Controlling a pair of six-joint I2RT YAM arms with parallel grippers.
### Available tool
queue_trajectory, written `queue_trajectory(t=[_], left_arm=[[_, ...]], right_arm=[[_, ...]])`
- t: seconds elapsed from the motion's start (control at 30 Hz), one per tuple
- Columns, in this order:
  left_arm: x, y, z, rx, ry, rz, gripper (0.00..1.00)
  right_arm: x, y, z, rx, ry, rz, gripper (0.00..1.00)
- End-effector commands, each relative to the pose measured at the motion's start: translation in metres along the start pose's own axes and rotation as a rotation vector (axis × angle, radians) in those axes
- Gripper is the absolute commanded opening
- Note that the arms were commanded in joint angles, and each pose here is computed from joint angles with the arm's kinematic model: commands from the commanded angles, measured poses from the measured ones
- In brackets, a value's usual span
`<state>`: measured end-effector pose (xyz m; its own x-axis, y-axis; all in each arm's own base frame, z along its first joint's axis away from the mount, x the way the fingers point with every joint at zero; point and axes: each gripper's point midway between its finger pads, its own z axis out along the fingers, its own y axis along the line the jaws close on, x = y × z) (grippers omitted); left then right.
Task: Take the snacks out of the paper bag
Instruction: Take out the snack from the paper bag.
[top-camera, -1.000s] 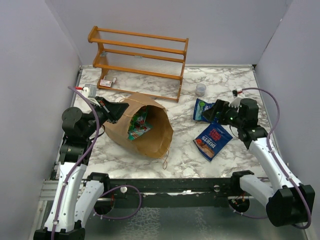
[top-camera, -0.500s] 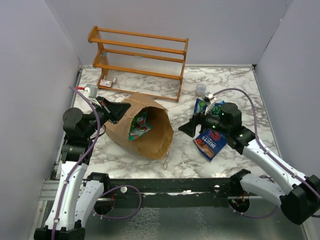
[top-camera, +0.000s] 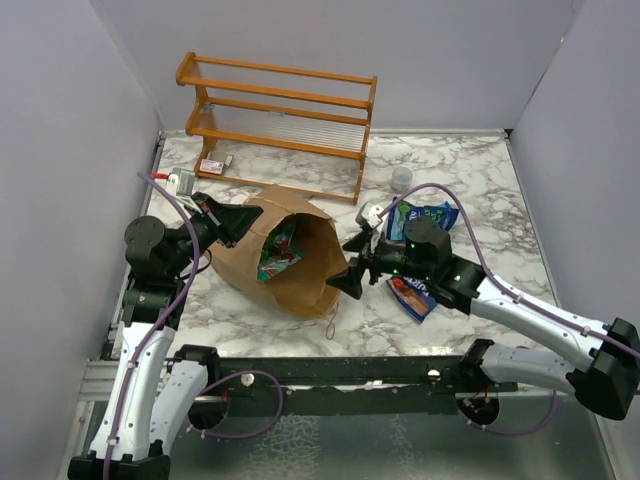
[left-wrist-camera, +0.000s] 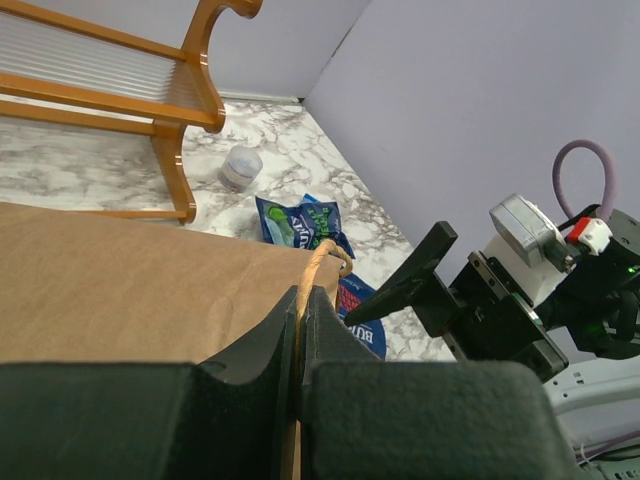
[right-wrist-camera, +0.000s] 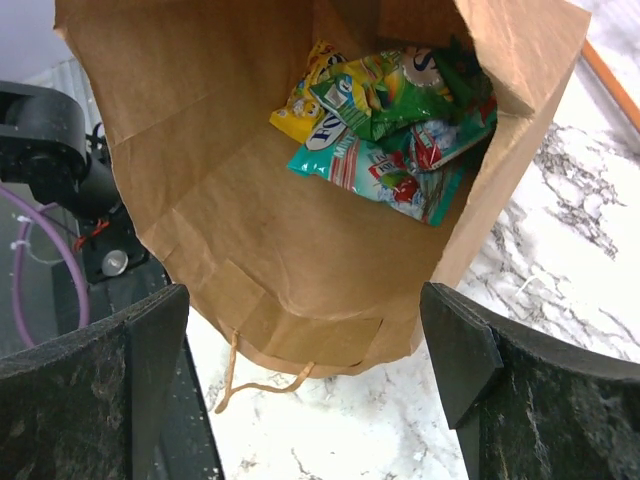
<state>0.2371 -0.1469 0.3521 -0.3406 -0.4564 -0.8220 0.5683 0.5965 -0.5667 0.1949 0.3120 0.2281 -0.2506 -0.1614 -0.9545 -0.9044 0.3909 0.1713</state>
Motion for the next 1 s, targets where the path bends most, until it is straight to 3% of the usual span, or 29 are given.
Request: queue_trajectory(t=[0.0,0.33,0.63,0.73,0.97], left_arm=[[-0.008,-0.013,-0.002,0.043,-0.020,0.024,0.00],[-0.007,-0.013,-0.003,0.044,-0.017,0.027,0.00],[-0.005,-0.012,-0.004,0.041,-0.016,0.024,0.00],[-0.005,-0.011,-0.004,0.036,-0.013,0.025,0.00],[0.008,-0.009,-0.004,0.054,0.020,-0.007,0.00]], right_arm=[[-0.024,0.001,0.003,0.013,-0.073,-0.146,1.00],[-0.022,-0.017,-0.005,0.089,-0.077,-0.383,1.00],[-0.034,0.001,0.019,0.012,-0.106,-0.395,0.97],[-0.028,0.008,0.032,0.006,-0.075,-0.476,0.91],[-0.014,0.011,0.046,0.000,-0.016,-0.616,0.67]])
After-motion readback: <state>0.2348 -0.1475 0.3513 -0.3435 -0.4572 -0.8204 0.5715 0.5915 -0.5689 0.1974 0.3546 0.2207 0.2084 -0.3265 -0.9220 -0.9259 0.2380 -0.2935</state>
